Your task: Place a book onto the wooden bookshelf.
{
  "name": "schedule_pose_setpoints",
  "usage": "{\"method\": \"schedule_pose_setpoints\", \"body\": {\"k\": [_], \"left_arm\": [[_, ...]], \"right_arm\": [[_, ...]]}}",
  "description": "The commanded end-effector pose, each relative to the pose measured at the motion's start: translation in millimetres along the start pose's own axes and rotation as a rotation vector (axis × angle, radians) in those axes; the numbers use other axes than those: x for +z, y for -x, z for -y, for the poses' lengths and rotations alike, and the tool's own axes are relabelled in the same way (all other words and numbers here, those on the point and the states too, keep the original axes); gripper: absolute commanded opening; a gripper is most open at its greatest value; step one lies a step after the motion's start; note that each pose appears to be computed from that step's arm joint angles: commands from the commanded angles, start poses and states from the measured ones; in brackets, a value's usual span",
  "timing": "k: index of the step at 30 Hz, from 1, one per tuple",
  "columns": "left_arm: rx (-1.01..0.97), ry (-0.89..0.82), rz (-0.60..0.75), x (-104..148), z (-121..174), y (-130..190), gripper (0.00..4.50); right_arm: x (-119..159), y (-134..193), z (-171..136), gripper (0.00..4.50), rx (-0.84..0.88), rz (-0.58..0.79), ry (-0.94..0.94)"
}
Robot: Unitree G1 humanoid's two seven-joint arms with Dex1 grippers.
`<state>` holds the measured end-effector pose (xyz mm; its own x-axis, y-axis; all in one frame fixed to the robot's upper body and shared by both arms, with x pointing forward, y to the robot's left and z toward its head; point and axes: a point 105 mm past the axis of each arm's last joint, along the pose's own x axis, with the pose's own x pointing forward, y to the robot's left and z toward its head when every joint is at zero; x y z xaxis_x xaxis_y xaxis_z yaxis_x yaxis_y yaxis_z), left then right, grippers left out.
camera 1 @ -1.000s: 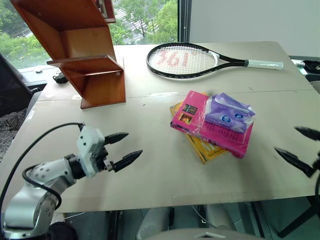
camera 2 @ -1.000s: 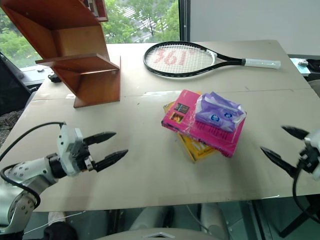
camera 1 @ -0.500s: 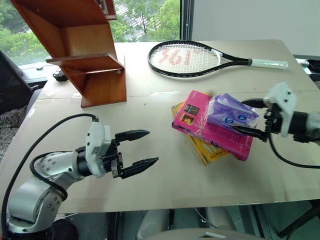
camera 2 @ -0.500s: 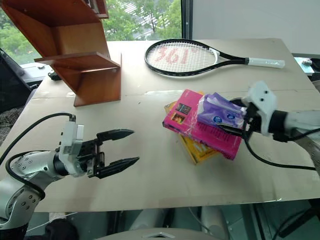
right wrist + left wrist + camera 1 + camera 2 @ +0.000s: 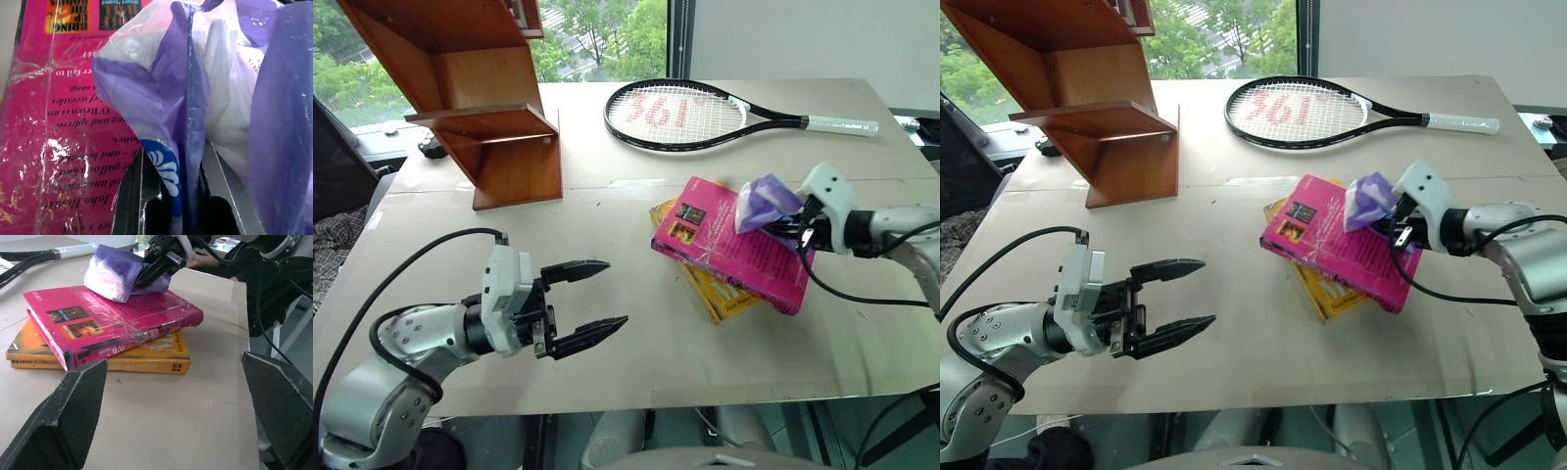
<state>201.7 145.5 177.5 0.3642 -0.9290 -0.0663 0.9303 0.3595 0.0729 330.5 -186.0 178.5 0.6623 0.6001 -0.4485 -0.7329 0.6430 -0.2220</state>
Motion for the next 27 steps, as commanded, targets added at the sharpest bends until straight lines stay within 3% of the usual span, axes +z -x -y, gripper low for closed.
{"method": "schedule_pose_setpoints", "body": {"k": [1,5,9,13,15,18,19,22,24,25,27], "left_arm": [[-0.039,-0.032,0.054,16.6,7.5,-10.1,4.50],[-0.052,-0.031,0.068,18.9,9.4,-19.3,4.50],[-0.071,-0.020,0.081,19.1,12.1,-26.7,4.50],[-0.083,-0.021,0.074,18.2,12.8,-27.3,4.50],[-0.086,-0.015,0.071,17.2,14.2,-26.6,4.50],[-0.087,-0.009,0.069,16.3,16.0,-25.5,4.50],[-0.085,-0.008,0.069,16.0,16.0,-25.1,4.50],[-0.077,-0.008,0.065,15.1,15.2,-23.4,4.50],[-0.063,-0.003,0.066,14.1,14.1,-20.7,4.50],[-0.056,0.004,0.062,12.4,14.2,-18.5,4.50],[-0.038,0.016,0.052,8.5,13.7,-13.1,4.50]], "right_arm": [[7.6,43.0,46.8,0.01,-0.288,0.047,-0.050],[-35.5,71.5,74.2,0.01,-0.495,-0.106,-0.095],[-73.3,60.7,79.9,0.01,-0.533,-0.235,-0.096],[-95.0,44.4,72.1,1.57,-0.413,-0.275,-0.116],[-96.8,47.1,70.3,2.66,-0.387,-0.278,-0.121],[-82.8,62.7,65.9,4.15,-0.372,-0.265,-0.061],[-73.6,69.0,62.3,4.44,-0.362,-0.238,-0.047],[-44.7,96.4,45.4,4.44,-0.303,-0.146,0.006],[-39.7,110.3,35.7,4.44,-0.283,-0.127,-0.002],[-41.1,115.0,29.2,3.88,-0.266,-0.130,-0.006],[-45.9,115.7,18.6,3.68,-0.248,-0.141,-0.020]]}}
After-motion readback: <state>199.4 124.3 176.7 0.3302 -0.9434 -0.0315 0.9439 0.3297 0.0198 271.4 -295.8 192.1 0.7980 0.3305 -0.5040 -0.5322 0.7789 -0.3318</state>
